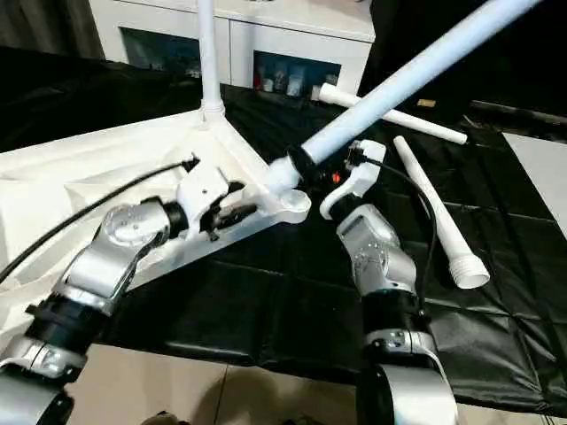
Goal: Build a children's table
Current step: Insert table leg to table base
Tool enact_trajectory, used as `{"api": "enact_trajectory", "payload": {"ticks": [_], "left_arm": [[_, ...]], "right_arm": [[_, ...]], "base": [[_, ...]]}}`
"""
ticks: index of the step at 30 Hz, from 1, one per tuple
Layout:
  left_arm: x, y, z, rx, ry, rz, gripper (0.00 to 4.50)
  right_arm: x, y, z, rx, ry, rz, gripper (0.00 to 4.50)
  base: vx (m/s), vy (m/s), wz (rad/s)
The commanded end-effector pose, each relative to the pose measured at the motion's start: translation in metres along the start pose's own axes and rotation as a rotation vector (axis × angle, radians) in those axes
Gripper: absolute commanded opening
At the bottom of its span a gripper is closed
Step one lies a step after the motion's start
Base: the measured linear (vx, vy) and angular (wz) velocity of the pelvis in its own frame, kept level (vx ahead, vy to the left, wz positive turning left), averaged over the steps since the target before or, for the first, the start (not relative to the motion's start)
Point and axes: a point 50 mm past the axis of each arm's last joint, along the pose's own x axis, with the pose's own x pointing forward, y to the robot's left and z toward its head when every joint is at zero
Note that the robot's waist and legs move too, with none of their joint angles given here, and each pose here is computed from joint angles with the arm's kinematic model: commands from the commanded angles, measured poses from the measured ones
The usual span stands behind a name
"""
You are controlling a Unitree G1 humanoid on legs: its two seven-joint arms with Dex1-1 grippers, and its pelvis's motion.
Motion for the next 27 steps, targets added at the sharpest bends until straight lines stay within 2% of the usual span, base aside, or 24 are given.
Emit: {"api": "enact_trajectory", "payload": {"ticks": [1,5,6,27], "left_arm": [[0.0020,-0.0066,0.0031,0.016,0.001,-0.040,2.32],[0.0030,-0.0078,0.0020,0.008,0.010,-0.033,2.32],[0.0032,-0.0078,0.0021,0.007,0.011,-0.031,2.36],[0.0033,-0.0069,0.0017,0.001,0.022,-0.019,2.36]], "right_arm": [[-0.0009,-0.0017,0.0096,-0.035,-0.020,-0.011,1.83],[0.0000,-0.0027,0.0111,-0.062,-0.011,-0.019,1.83],[0.0002,-0.0026,0.0114,-0.062,-0.011,-0.019,2.18],[0.0014,-0.0027,0.0117,-0.064,-0.005,-0.024,2.18]], "base": [[0.000,0.000,0.00],[0.000,0.000,0.00],[0.000,0.000,0.00],[0.000,0.000,0.00]]}}
